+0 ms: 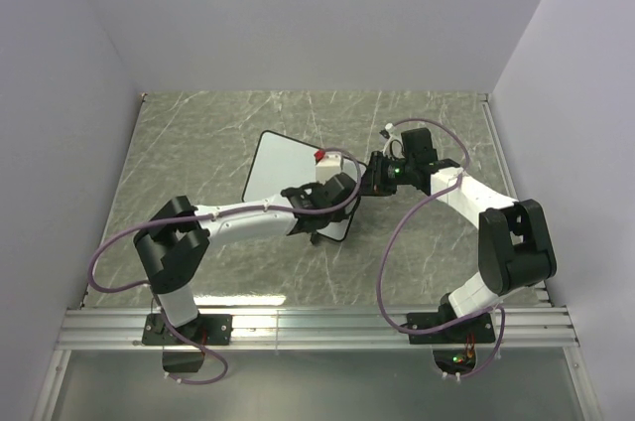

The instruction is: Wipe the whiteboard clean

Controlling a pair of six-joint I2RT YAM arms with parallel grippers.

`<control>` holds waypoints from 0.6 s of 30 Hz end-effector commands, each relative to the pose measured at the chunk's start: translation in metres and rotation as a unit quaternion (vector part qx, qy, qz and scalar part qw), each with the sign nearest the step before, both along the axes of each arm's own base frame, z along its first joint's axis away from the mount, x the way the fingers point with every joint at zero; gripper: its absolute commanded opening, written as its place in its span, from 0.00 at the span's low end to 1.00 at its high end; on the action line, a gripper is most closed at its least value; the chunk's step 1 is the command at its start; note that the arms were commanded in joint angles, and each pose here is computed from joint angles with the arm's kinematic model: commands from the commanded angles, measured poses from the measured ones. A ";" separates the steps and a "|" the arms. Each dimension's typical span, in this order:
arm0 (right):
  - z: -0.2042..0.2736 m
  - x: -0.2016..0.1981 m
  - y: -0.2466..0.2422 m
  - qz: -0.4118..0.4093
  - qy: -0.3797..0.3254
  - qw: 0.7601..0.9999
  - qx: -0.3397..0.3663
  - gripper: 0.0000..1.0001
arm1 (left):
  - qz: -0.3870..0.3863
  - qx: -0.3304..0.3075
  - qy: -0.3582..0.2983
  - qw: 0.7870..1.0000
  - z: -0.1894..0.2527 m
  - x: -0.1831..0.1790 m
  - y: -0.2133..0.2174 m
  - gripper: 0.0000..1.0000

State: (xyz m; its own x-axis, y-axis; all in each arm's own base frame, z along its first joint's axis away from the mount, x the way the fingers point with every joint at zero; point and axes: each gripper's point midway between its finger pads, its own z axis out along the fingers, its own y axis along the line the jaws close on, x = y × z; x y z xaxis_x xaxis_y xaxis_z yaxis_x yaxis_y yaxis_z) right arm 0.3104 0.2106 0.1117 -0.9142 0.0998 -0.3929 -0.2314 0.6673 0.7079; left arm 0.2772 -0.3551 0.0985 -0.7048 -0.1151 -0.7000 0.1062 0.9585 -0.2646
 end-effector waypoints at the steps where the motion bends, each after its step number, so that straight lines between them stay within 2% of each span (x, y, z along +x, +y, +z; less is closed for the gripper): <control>1: -0.001 -0.006 -0.005 -0.016 0.016 1.000 -0.015 0.00 | 0.021 0.011 -0.031 0.999 0.019 0.033 0.010 0.00; 6: -0.004 -0.008 -0.005 -0.014 0.018 1.000 -0.018 0.00 | 0.018 0.006 -0.044 0.999 0.038 0.050 0.003 0.00; 13: 0.000 -0.006 -0.003 -0.015 0.012 1.000 -0.018 0.00 | 0.022 -0.019 -0.030 0.999 0.044 0.039 0.006 0.00; 18: 0.002 -0.005 -0.004 -0.019 0.008 1.000 -0.018 0.00 | 0.039 -0.036 -0.067 0.996 0.101 0.037 0.025 0.00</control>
State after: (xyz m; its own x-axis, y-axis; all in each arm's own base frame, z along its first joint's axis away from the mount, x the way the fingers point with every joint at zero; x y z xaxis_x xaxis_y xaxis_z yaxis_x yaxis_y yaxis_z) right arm 0.3097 0.2112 0.1134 -0.9123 0.0992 -0.3974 -0.2348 0.6683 0.7059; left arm 0.3116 -0.3426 0.1370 -0.6666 -0.1340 -0.7333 0.0820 0.9645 -0.2508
